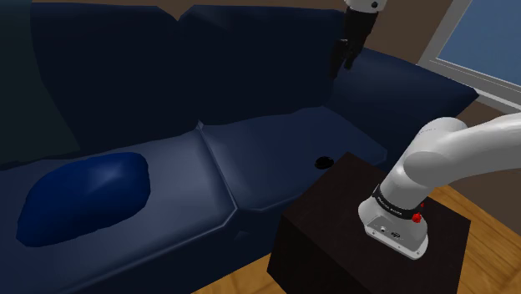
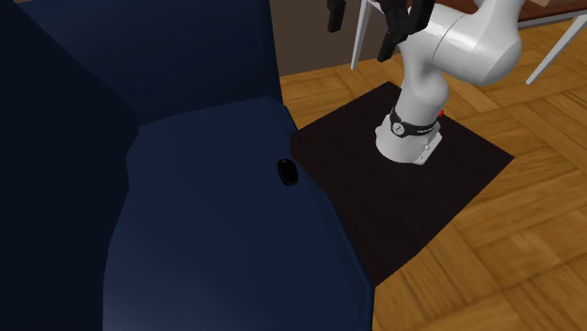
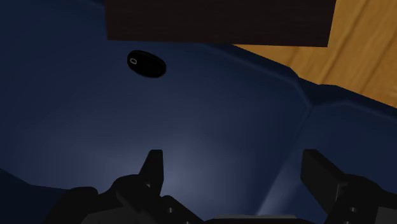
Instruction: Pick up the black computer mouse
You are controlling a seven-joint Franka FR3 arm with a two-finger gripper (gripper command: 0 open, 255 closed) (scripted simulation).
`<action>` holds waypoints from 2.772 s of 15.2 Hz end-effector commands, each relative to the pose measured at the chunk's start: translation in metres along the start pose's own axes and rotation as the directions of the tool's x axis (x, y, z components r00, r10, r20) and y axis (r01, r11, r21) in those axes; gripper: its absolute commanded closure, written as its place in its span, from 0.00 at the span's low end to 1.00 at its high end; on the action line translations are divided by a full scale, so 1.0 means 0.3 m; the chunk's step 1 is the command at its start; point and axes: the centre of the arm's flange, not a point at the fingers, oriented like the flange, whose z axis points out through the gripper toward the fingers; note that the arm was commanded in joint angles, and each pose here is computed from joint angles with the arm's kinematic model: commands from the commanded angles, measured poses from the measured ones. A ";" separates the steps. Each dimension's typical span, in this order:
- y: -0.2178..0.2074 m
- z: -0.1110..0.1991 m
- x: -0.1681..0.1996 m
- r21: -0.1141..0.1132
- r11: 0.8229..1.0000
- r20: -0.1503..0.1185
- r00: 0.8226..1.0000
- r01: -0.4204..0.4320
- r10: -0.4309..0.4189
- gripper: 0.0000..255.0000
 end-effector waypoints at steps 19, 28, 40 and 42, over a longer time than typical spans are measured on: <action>0.239 0.748 -0.067 0.011 0.892 0.045 0.891 0.452 -0.452 0.00; 0.366 1.121 -0.071 0.024 0.763 0.065 0.761 0.646 -0.646 0.00; 0.517 1.595 -0.048 0.046 0.550 0.084 0.545 0.834 -0.834 0.00; 0.515 1.630 -0.049 0.046 0.550 0.084 0.545 0.834 -0.834 0.00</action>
